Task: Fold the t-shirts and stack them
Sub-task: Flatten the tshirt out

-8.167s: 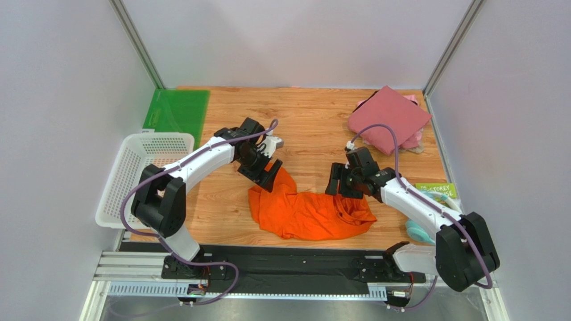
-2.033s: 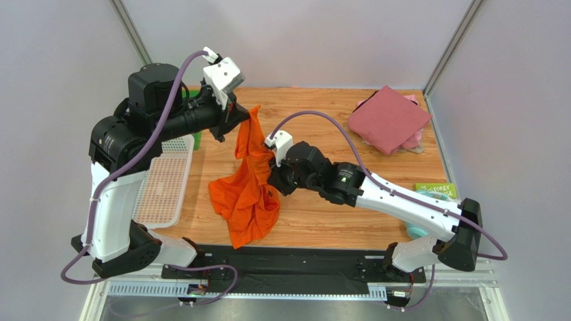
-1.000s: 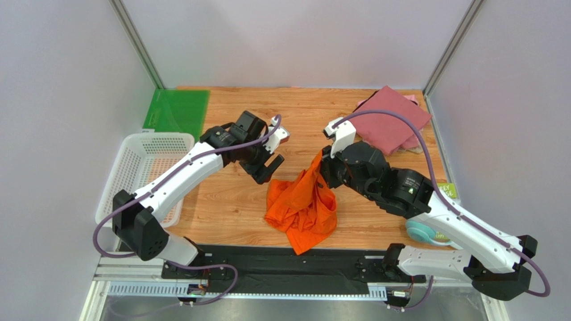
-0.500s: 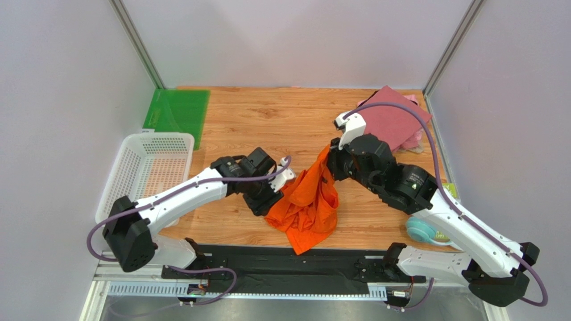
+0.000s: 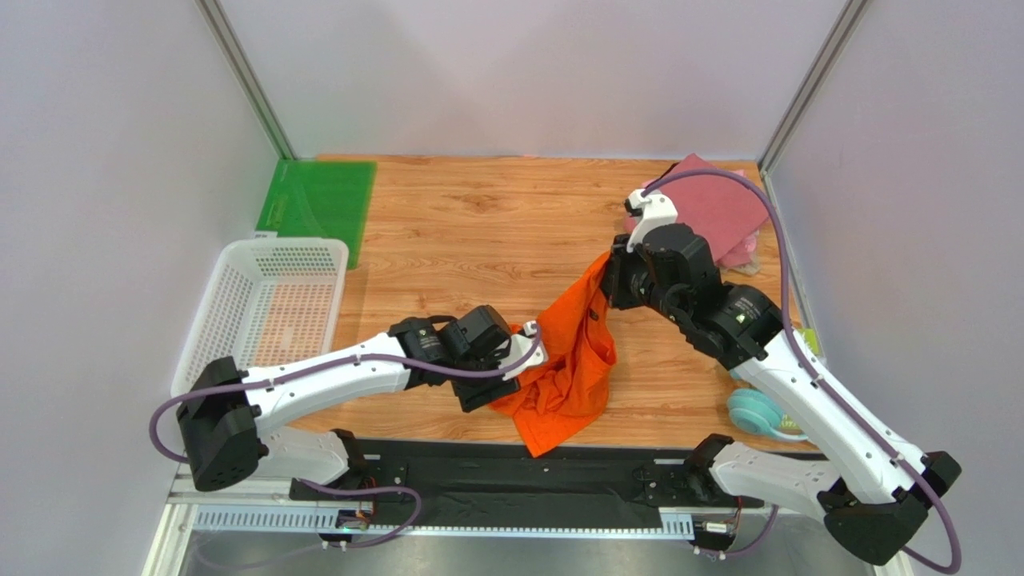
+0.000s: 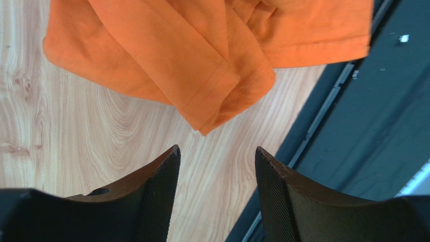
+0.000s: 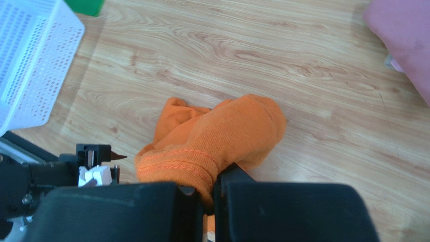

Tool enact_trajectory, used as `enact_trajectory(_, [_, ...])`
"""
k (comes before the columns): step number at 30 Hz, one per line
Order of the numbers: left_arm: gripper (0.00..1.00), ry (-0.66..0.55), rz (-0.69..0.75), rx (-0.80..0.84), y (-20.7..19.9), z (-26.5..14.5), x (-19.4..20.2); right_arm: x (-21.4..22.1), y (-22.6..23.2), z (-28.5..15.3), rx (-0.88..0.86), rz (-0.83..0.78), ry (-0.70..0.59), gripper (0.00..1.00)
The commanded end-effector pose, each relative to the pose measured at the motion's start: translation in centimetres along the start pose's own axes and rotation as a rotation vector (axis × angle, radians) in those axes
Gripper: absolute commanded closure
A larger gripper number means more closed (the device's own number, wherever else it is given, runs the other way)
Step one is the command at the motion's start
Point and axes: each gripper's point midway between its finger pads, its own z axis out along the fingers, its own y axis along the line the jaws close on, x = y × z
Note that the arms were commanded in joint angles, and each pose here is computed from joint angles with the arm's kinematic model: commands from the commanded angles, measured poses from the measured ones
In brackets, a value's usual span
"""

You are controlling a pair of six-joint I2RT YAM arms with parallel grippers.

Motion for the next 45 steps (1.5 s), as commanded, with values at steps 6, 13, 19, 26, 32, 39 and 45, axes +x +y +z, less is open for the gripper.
enact_trajectory(6, [0.37, -0.051, 0.124, -0.183, 3.7, 3.3, -2.5, -0.4, -1.1, 1.1, -0.019, 0.105, -0.005, 1.0])
enact_trajectory(13, [0.35, -0.07, 0.183, -0.213, 3.8, 4.2, -4.2, 0.4, -1.5, 2.1, -0.028, 0.122, 0.028, 1.0])
enact_trajectory(19, [0.18, -0.067, 0.269, -0.222, 1.9, 4.3, -4.3, 0.9, -2.0, 3.0, -0.047, 0.149, 0.058, 1.0])
enact_trajectory(26, [0.13, -0.05, 0.316, -0.194, 0.0, 3.2, -4.4, 1.6, -2.6, 4.2, -0.055, 0.173, 0.092, 1.0])
enact_trajectory(32, [0.14, -0.022, 0.323, -0.187, -0.1, 4.6, -3.6, 1.2, -2.3, 3.8, -0.072, 0.179, 0.079, 1.0])
enact_trajectory(39, [0.18, 0.012, 0.315, -0.159, -0.5, 6.3, -3.1, 0.9, -2.2, 3.3, -0.072, 0.179, 0.07, 1.0])
enact_trajectory(45, [0.24, 0.031, 0.314, -0.16, -0.5, 6.9, -2.7, 1.0, -2.2, 3.1, -0.076, 0.181, 0.069, 1.0])
